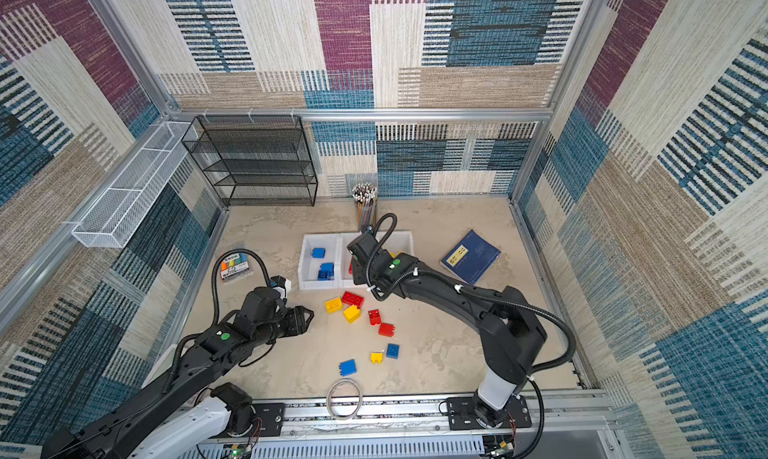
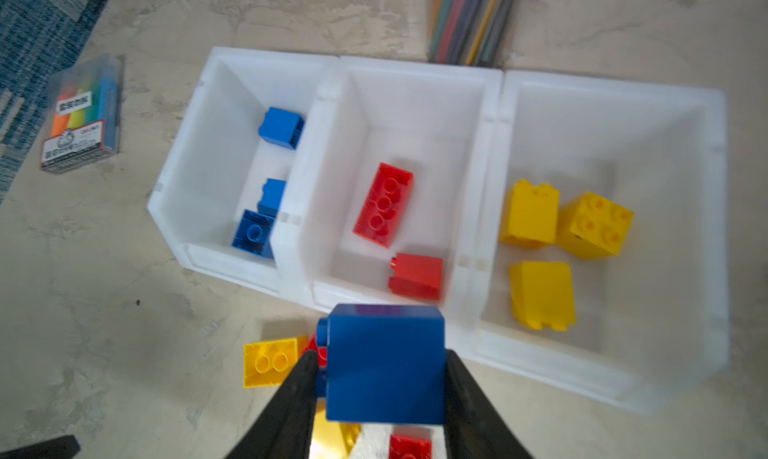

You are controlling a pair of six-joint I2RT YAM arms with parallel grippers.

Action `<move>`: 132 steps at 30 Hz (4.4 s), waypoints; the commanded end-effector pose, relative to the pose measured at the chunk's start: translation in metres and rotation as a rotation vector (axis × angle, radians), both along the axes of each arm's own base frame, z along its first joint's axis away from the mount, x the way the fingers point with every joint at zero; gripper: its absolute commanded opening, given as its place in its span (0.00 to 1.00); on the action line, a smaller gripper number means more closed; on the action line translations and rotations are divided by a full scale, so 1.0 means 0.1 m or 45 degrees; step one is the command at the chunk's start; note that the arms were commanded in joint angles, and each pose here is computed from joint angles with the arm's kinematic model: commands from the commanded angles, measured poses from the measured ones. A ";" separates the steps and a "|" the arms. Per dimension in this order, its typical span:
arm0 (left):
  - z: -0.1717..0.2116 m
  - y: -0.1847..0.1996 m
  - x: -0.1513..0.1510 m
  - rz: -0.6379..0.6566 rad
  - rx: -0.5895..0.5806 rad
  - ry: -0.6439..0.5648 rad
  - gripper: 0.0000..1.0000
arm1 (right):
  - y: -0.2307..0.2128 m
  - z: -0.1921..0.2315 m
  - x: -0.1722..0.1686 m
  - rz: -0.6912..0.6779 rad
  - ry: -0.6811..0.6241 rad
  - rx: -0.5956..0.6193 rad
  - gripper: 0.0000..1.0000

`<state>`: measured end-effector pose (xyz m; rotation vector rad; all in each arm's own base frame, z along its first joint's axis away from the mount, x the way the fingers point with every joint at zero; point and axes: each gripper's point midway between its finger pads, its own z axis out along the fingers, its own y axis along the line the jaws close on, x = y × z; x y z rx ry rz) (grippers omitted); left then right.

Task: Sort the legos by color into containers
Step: 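Reach the right gripper across and drop the blue brick into the blue compartment, then grasp a long red brick with the left gripper while the right gripper withdraws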

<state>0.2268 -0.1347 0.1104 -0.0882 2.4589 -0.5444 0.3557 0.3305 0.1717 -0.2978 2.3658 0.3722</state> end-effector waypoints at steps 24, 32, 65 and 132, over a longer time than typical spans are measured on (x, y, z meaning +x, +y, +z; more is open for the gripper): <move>-0.09 0.16 -0.29 0.050 -0.006 0.083 0.60 | 1.15 -0.45 0.66 0.334 0.028 -0.011 0.76; -0.09 0.05 -0.25 -0.015 -0.026 0.095 0.61 | 0.79 0.10 0.62 0.252 -0.061 0.060 0.78; -0.25 -1.09 0.79 -0.459 0.151 0.108 0.62 | -1.21 -0.05 -0.55 -0.276 0.060 0.125 0.82; -0.74 -1.45 0.77 -0.668 0.471 0.216 0.63 | -1.32 -0.17 -0.73 -0.319 0.118 0.169 0.83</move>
